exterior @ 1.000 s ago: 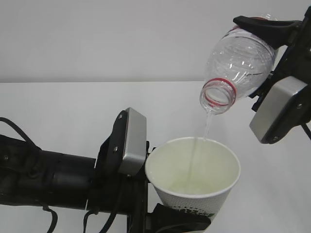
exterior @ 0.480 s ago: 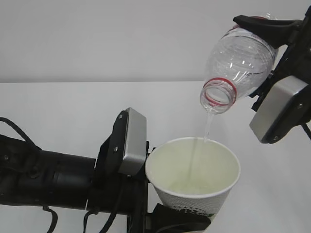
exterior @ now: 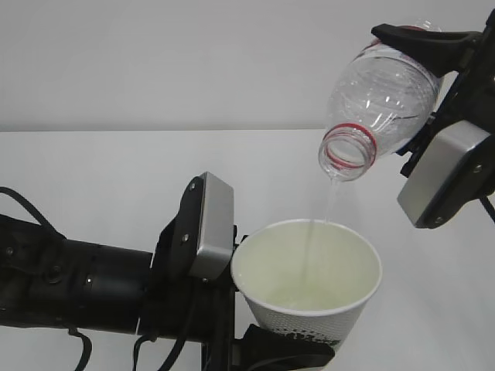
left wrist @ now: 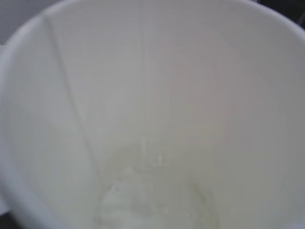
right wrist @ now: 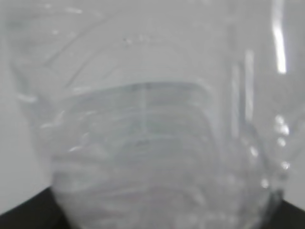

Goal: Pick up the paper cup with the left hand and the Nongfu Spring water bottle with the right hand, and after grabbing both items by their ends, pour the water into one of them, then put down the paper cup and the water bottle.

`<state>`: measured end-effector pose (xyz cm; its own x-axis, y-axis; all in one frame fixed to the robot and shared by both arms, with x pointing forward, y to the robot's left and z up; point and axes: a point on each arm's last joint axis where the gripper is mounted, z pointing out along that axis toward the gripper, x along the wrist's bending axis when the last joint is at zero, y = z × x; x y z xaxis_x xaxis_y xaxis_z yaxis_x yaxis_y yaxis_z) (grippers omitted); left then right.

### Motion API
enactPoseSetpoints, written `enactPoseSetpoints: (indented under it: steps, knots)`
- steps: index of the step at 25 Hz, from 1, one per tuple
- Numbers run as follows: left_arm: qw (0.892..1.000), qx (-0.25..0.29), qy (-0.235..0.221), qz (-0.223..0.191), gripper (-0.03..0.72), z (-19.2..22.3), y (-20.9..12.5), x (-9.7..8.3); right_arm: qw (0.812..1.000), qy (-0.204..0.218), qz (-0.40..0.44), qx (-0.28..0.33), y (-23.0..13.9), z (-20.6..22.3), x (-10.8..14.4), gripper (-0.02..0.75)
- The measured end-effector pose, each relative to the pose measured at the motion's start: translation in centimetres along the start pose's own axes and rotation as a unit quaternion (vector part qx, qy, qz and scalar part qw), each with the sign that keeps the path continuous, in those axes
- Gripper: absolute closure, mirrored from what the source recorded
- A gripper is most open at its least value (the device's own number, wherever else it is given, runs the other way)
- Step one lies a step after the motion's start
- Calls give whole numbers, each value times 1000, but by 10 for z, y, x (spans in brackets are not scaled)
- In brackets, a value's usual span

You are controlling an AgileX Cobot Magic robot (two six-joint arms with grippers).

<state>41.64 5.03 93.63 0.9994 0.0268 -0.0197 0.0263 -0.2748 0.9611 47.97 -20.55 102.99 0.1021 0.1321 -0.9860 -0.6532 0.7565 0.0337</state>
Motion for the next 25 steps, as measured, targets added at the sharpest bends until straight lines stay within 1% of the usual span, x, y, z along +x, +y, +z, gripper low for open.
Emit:
enactPoseSetpoints:
  steps: [25]
  knots:
    - [1000,2,1,0,190,0,0,0,1000,-10,2,-1,0,0,-2,280]
